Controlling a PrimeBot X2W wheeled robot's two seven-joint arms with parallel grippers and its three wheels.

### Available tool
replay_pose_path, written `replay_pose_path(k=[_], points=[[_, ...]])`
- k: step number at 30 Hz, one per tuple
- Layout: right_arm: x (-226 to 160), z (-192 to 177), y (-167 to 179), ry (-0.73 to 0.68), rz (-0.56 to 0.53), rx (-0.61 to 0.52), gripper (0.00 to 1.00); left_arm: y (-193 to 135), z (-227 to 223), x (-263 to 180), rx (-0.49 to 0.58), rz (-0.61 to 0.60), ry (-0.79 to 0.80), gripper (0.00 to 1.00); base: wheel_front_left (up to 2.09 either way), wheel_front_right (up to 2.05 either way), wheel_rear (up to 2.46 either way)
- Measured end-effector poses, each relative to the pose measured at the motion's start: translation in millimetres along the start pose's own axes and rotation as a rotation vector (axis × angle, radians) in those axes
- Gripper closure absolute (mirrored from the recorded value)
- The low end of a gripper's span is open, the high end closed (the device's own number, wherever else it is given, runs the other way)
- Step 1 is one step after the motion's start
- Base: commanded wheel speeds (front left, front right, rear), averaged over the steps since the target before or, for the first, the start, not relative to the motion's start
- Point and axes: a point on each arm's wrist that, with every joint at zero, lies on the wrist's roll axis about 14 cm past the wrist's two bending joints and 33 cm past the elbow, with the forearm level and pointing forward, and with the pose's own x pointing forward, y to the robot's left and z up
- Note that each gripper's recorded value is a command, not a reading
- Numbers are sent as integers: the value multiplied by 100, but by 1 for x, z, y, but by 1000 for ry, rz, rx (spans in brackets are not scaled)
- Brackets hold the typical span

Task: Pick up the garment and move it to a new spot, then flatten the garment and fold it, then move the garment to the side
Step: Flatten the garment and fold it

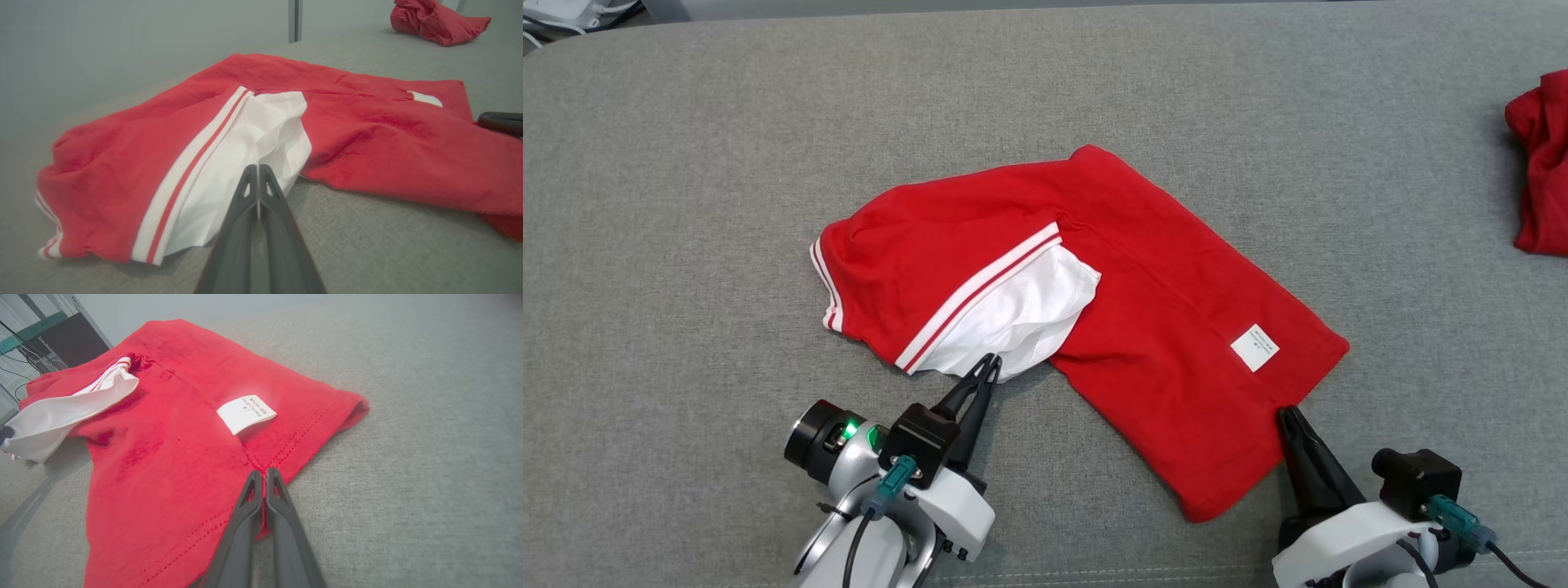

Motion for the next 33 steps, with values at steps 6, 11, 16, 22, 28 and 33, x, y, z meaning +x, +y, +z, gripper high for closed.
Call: replay_pose_path(k=[6,11,16,22,28,33], points=[[-1,10,-1,-31,-2,-22,100,10,10,-1,1,36,-32,100,0,0,0],[-2,63,-7,-190,-19,-87,100,42,32,-8,-12,149,-101,100,0,0,0],[-15,127,-13,-380,-40,-173,100,86,71,-25,22,269,-218,100,0,0,0],[-29,169,-11,-487,-15,-281,100,130,132,-54,75,367,-391,100,0,0,0],[-47,240,-1,-666,29,-410,100,133,194,-78,158,346,-561,100,0,0,0],[-80,292,10,-814,57,-494,100,113,261,-106,214,288,-748,100,0,0,0]])
